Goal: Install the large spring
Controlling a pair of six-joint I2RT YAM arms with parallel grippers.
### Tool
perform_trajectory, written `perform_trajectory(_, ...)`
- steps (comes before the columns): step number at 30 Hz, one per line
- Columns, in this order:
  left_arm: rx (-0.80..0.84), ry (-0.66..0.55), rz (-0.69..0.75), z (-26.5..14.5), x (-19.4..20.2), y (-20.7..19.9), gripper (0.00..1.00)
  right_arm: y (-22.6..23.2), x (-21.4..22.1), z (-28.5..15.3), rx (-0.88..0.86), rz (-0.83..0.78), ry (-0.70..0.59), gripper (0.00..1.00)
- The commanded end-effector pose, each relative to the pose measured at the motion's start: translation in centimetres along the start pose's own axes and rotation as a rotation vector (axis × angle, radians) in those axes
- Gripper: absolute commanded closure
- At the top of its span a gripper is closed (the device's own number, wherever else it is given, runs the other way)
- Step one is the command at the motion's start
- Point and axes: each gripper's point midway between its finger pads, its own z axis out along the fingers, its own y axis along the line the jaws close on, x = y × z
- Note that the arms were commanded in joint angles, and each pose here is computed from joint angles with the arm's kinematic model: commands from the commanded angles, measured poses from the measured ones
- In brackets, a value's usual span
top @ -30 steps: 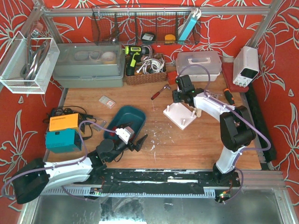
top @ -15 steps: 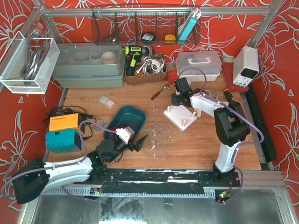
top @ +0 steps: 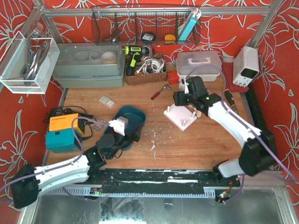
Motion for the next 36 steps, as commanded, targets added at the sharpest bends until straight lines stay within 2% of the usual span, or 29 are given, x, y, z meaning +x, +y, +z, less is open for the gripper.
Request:
perform_trajectory(1,-0.289,0.074,-0.194,-0.6,-0.1,4.4,0.00,1.7,4.7,-2.1,-0.074,-0.026,0.067,0.07)
perform_trajectory(5,-0.428,0.151,-0.285,-1.6,-0.1,6.2,0.00,2.3,6.4,-3.4,-0.084,-0.065,0.020,0.02)
perform_trajectory(10,-0.516,0.282,-0.279,-1.8,1.0,6.7,0.00,1.7,6.6,-4.1,-0.074,-0.042,-0.058,0.02)
perform_trajectory(14,-0.557,0.462,-0.240,-1.8,3.8,6.5,0.02,1.4,6.8,-4.5,-0.078,-0.026,-0.105,0.03)
perform_trajectory(18,-0.577,0.573,-0.303,-2.2,5.9,6.4,0.08,0.3,7.3,-4.7,-0.032,-0.016,-0.132,0.04)
perform_trajectory(25,-0.629,0.610,-0.383,-2.2,7.5,8.9,0.13,-0.3,7.1,-5.3,-0.017,-0.003,-0.183,0.04)
perform_trajectory(31,-0.725,0.693,-0.343,-2.6,10.9,10.7,0.14,-0.5,7.1,-5.6,-0.013,0.000,-0.202,0.04)
perform_trajectory(36,-0.786,0.721,-0.328,-3.0,12.1,11.7,0.13,-0.4,7.1,-5.4,-0.015,-0.001,-0.197,0.04)
